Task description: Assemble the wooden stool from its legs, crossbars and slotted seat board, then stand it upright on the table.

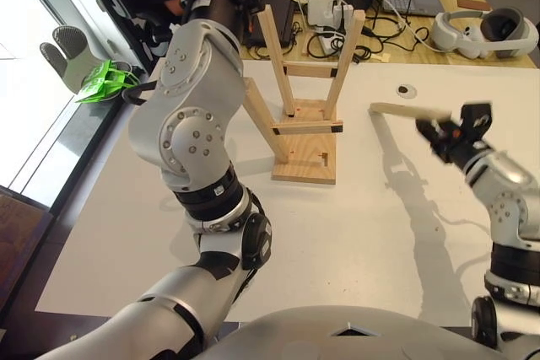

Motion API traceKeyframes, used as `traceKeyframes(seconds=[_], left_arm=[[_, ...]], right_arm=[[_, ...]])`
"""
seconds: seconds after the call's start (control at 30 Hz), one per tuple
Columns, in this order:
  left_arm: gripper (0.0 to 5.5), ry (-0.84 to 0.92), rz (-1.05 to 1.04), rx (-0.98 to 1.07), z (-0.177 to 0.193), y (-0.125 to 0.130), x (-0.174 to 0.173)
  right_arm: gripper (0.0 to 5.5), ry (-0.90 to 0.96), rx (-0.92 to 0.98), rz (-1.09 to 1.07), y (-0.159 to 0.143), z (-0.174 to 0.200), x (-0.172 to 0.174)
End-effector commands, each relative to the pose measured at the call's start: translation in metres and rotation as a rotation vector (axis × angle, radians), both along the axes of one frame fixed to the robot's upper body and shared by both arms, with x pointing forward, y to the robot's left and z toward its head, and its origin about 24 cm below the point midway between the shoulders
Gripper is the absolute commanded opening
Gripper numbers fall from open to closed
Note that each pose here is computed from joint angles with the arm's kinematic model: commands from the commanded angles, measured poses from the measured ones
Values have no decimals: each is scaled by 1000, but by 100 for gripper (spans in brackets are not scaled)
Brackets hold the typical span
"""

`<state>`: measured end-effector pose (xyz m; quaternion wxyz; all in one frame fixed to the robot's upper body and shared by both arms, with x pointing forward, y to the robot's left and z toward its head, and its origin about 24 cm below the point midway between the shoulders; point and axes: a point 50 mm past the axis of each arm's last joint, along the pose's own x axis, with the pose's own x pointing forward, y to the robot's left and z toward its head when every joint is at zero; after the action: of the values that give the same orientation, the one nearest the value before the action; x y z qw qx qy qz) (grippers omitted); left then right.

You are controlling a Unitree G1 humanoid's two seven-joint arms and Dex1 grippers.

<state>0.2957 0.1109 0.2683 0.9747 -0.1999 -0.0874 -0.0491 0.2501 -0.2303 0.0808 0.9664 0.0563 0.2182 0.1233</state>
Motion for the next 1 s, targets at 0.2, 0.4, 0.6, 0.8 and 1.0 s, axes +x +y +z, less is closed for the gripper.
traceKeyframes(seconds=[0.2, 0.4, 0.6, 0.8, 1.0], left_arm=[[287, 18, -50, -32, -1, -17, -6], [287, 56, -75, -19, -9, -24, -6], [287, 83, -86, -4, -15, -26, -7], [287, 75, -81, -2, -14, -25, -7], [287, 62, -51, -2, -12, -19, -6]], right_arm=[[203, 206, -15, 19, -16, -10, -38], [239, 223, 31, -50, -13, -16, -35], [337, 191, 73, -17, 0, -9, -31], [386, 76, 235, -122, 1, 8, -10], [386, -9, 420, -247, 9, 20, 2]])
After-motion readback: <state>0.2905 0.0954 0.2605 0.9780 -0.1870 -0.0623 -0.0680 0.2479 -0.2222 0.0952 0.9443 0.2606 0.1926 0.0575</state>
